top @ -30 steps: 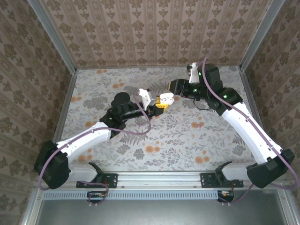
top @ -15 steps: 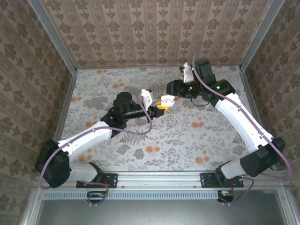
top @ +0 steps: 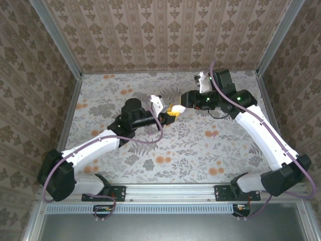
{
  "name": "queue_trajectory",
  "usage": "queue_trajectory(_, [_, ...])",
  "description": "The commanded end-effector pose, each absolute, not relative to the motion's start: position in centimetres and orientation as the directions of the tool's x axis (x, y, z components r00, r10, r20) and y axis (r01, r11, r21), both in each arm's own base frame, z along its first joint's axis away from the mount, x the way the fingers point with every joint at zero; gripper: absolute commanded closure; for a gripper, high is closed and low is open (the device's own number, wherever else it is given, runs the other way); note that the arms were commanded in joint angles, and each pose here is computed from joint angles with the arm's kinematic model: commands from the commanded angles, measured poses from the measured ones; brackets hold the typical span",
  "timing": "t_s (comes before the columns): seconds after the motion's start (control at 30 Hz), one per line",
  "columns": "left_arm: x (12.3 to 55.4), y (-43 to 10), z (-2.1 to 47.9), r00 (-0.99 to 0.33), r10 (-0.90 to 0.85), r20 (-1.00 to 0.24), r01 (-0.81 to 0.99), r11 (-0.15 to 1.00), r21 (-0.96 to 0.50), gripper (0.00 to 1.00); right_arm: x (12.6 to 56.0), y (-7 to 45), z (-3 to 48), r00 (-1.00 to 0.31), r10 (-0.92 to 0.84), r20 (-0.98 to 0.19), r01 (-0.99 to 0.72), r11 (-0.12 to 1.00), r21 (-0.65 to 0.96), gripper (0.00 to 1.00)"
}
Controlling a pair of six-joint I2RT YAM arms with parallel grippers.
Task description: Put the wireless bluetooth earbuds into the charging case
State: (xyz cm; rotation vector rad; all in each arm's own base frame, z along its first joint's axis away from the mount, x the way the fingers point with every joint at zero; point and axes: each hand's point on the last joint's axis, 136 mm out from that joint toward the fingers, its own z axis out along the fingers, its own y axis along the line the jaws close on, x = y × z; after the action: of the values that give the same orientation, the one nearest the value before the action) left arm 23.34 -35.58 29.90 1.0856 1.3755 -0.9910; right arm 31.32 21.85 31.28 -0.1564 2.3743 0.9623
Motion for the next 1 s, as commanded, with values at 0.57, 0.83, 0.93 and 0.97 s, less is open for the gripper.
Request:
queue_trajectory(0.57, [28.2,-38.7,20.3,-0.509,0.272,-0.817,0.836,0.382,-0.394,0.77,31.9,11.3,28.0,-0.694,0.428,-0.578,0.011,0.81,0.587,0.43])
queue_trajectory(0.83, [30.8,-41.2,13.6,-0.71,0.353,-0.61,0.694,0.497,-0.52,0.76,31.4,12.2,26.1,-0.745,0.417,-0.52,0.009,0.787,0.617,0.43])
queue_trajectory(0.93, [31.7,-41.5,11.7,-0.748,0.354,-0.561,0.653,0.54,-0.531,0.77,31.4,12.2,25.4,-0.754,0.422,-0.503,0.025,0.784,0.62,0.44])
queue_trajectory(0.97, [31.9,-41.7,11.0,-0.759,0.358,-0.543,0.642,0.551,-0.533,0.77,31.4,12.2,25.3,-0.754,0.425,-0.502,0.029,0.784,0.62,0.44])
